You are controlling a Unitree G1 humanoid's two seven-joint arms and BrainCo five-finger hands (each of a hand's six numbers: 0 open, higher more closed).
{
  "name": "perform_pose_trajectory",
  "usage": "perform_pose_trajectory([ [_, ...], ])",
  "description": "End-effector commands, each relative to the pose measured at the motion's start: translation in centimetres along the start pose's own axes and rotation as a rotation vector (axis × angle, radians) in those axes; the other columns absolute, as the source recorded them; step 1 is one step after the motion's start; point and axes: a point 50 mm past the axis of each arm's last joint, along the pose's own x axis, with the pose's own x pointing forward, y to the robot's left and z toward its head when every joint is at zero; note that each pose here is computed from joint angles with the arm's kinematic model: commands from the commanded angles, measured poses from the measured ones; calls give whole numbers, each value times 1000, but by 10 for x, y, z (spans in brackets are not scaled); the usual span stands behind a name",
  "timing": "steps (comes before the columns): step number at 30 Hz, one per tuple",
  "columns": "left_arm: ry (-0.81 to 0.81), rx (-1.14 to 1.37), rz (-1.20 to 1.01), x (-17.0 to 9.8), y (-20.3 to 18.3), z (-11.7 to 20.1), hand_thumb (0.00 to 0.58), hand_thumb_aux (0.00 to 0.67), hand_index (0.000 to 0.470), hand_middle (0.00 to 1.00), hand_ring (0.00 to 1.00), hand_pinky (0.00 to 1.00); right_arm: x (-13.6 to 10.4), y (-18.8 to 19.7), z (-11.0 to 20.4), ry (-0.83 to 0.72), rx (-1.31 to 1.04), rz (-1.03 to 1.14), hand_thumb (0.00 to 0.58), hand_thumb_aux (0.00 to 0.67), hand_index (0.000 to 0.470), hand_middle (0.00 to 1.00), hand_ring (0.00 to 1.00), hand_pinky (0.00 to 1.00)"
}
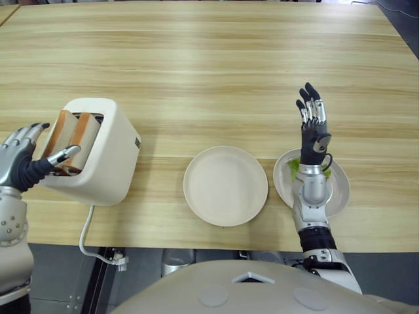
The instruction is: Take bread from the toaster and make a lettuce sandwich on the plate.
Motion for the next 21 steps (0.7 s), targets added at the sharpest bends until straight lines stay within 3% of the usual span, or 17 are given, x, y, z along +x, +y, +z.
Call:
perform_pose_trajectory([
  [1,70,19,-19,1,-2,-11,0,0,0,0,0,0,-2,0,-4,20,-3,-6,0,0,0,0,0,0],
  [21,119,27,0,14,0,-17,0,0,0,0,0,0,-5,4,-6,22,-12,4,0,0,0,0,0,0],
])
